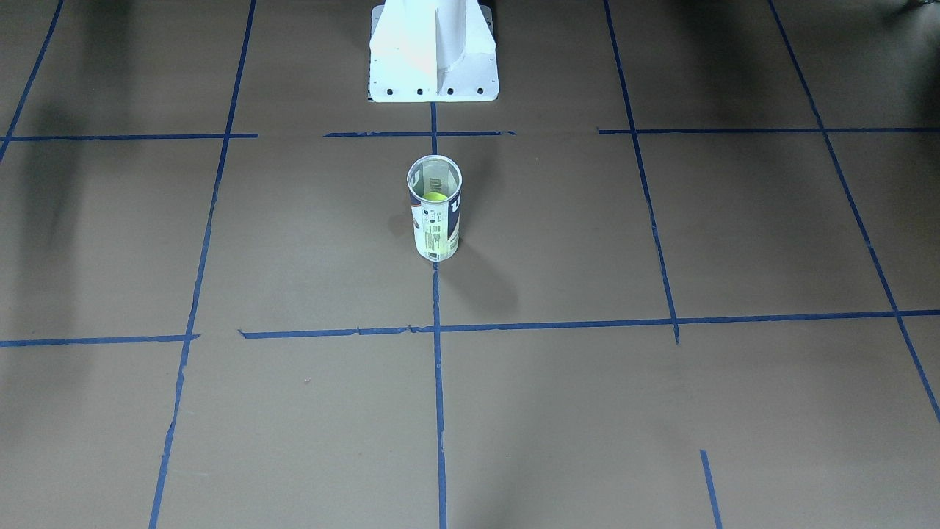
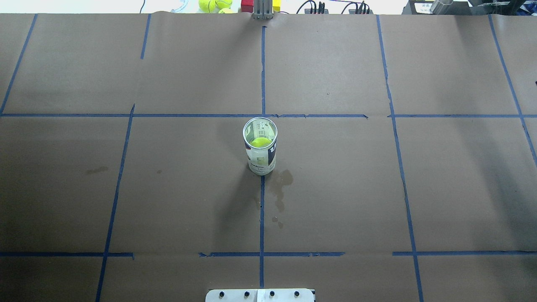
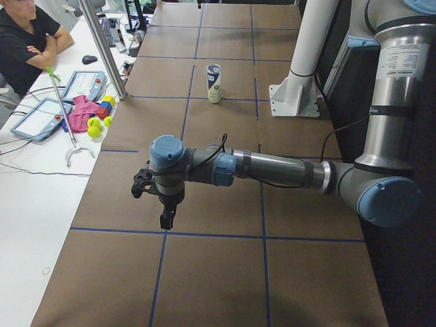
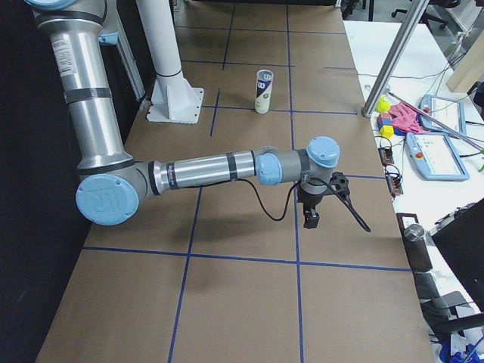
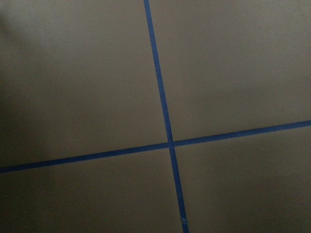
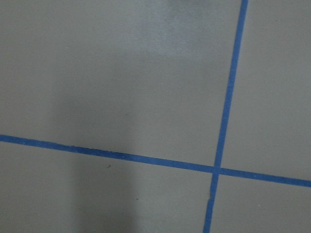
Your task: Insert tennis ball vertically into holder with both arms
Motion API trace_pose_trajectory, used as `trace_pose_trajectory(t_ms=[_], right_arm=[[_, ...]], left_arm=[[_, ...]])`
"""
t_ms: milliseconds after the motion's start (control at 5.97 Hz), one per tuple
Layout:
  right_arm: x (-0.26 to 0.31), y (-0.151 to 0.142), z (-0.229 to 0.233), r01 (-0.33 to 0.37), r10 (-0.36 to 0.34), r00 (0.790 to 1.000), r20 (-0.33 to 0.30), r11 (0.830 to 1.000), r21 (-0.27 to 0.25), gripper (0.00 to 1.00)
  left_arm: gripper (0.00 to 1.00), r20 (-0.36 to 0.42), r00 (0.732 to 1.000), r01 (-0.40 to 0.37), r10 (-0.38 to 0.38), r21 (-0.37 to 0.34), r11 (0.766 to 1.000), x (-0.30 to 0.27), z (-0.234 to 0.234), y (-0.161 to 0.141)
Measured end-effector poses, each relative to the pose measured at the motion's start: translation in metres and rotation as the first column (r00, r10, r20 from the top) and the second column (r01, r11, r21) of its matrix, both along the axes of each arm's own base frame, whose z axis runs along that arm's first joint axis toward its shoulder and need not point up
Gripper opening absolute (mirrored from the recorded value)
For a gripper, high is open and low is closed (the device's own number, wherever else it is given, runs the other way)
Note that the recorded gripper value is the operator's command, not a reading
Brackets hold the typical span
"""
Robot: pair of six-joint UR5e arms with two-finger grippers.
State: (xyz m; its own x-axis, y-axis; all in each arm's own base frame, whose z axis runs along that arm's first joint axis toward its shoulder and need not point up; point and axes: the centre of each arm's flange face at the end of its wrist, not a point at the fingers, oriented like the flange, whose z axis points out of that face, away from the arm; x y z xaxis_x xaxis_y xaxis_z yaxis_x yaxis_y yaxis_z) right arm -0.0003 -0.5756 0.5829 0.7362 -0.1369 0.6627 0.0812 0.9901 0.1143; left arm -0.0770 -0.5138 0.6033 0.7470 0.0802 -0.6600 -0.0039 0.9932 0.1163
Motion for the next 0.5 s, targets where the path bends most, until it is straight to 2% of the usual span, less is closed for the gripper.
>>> trace_pose_trajectory(t_ms=[168,503], right_arm=[[0.014,0.013,0.018,0.0,0.0,1.0,-0.01,1.0,-0.012,1.0],[0.021,0.027,0.036,0.009,-0.009,1.0,-0.017,1.0,-0.024,1.0]], left_arm=[[1.0,-0.001,0.999,0.032,-0.032,-0.056,0.998,0.0,0.012,0.004],[1.0,0.007,0.999,0.052,-0.051,-0.089,0.995,0.004,0.042,0.008]])
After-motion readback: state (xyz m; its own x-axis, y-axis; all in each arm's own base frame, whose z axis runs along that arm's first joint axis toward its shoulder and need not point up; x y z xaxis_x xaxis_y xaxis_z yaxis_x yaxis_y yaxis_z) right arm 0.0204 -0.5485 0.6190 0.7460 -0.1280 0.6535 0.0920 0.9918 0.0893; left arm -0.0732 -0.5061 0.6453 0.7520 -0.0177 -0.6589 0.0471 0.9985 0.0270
